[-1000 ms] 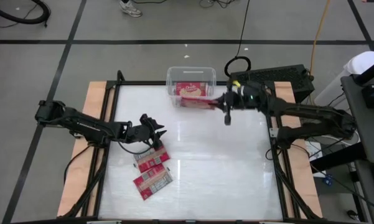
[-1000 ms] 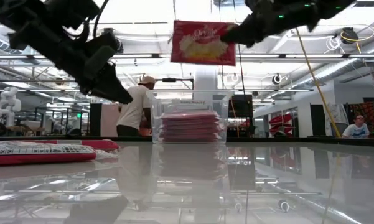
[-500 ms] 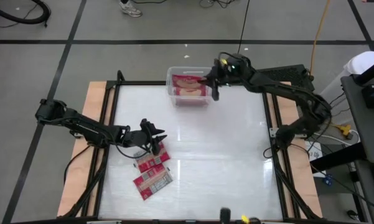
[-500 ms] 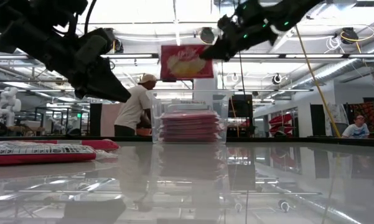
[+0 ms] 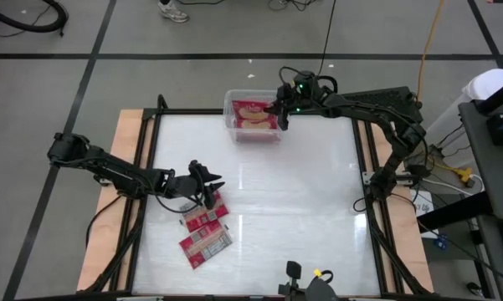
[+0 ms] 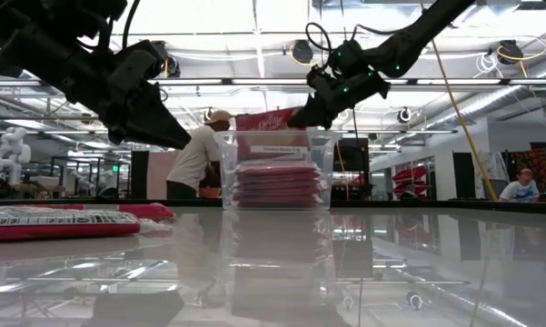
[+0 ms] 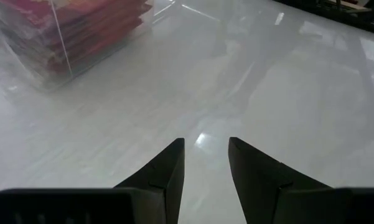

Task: Sort popcorn bags into baskets
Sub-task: Put the popcorn bag into the transparent bin

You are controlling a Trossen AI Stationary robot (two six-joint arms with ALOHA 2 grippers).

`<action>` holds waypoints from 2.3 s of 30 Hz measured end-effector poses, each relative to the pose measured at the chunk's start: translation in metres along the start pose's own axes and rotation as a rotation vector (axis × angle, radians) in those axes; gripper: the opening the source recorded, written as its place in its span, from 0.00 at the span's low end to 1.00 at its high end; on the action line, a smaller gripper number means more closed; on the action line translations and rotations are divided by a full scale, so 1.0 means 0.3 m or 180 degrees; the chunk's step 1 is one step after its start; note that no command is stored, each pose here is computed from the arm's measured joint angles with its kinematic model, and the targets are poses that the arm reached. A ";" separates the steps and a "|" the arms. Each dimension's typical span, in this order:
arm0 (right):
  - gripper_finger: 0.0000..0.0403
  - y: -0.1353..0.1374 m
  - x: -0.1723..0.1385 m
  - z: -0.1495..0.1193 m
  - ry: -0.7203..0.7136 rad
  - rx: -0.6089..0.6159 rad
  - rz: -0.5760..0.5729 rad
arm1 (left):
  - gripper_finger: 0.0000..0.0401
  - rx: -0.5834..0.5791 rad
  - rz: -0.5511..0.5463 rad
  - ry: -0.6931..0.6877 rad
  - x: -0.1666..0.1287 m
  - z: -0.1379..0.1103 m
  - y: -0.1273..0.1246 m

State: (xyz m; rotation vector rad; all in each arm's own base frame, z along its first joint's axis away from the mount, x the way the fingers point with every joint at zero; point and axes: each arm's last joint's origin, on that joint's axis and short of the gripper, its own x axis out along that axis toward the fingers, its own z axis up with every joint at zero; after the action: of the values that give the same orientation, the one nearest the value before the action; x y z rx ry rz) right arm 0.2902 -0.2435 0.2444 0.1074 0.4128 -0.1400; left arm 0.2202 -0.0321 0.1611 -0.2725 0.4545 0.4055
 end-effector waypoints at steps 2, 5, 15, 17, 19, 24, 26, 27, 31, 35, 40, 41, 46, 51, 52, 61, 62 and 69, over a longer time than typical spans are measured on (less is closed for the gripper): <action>0.06 0.000 0.001 -0.002 0.0012 0.0038 0.0004 | 0.32 0.0000 0.0000 0.0000 0.000 0.000 0.000; 0.06 0.002 -0.001 -0.010 0.0093 0.0195 0.0015 | 0.32 0.0001 0.0000 0.0000 0.000 0.000 0.000; 0.10 0.007 0.005 -0.075 0.0278 0.0387 -0.0134 | 0.32 0.0023 0.0000 -0.0001 0.000 0.000 0.000; 0.14 0.005 0.006 -0.076 0.0294 0.0388 -0.0209 | 0.32 0.0030 0.0000 -0.0001 0.000 0.000 0.000; 0.19 0.004 0.005 -0.076 0.0294 0.0386 -0.0220 | 0.32 0.0032 0.0000 0.0000 0.000 0.000 0.000; 0.32 0.005 -0.005 -0.066 0.0282 0.0375 -0.0337 | 0.32 0.0036 0.0000 0.0000 0.000 0.000 0.000; 0.37 0.009 -0.022 -0.049 0.0245 0.0313 -0.0456 | 0.32 0.0036 0.0000 -0.0001 0.000 0.001 0.000; 0.40 0.013 -0.036 -0.033 0.0200 0.0263 -0.0494 | 0.32 0.0036 -0.0001 0.0000 0.000 0.001 0.000; 0.47 0.045 -0.098 0.030 0.0024 0.0113 -0.0603 | 0.32 0.0037 -0.0002 0.0000 0.000 0.001 0.000; 0.50 0.121 -0.151 0.086 -0.0062 0.0023 -0.0494 | 0.32 0.0040 -0.0002 0.0002 0.000 0.000 0.000; 0.50 0.285 -0.187 0.127 0.0044 -0.0266 -0.0100 | 0.32 0.0182 0.0018 0.0158 -0.003 -0.013 0.007; 0.49 0.325 -0.195 0.137 0.0034 -0.0348 -0.0004 | 0.32 0.0206 -0.0005 0.0226 -0.008 -0.016 0.010; 0.49 0.510 -0.239 0.148 0.0080 -0.0580 0.0488 | 0.32 0.0275 -0.0200 0.0564 -0.047 -0.028 0.018; 0.49 0.649 -0.243 0.055 -0.0045 -0.0729 0.0918 | 0.32 0.0466 -0.0450 0.0705 -0.098 -0.049 -0.013; 0.49 0.669 -0.241 0.027 -0.0081 -0.0728 0.0985 | 0.32 0.0531 -0.0521 0.0705 -0.107 -0.054 -0.025; 0.49 0.742 -0.204 -0.235 -0.0256 -0.0366 0.1044 | 0.32 0.1016 -0.0929 0.0953 -0.181 -0.119 -0.096; 0.49 0.742 -0.203 -0.260 -0.0235 -0.0308 0.0971 | 0.32 0.1052 -0.0980 0.0954 -0.189 -0.121 -0.105; 0.49 0.763 -0.212 -0.385 -0.0153 -0.0055 0.0724 | 0.32 0.1418 -0.1203 0.1045 -0.243 -0.138 -0.148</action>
State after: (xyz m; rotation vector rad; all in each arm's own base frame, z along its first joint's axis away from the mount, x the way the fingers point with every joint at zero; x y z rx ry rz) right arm 0.2234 0.0044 0.1822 0.1330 0.3512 0.0848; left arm 0.1643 -0.1087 0.1672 0.0141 0.7834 -0.1183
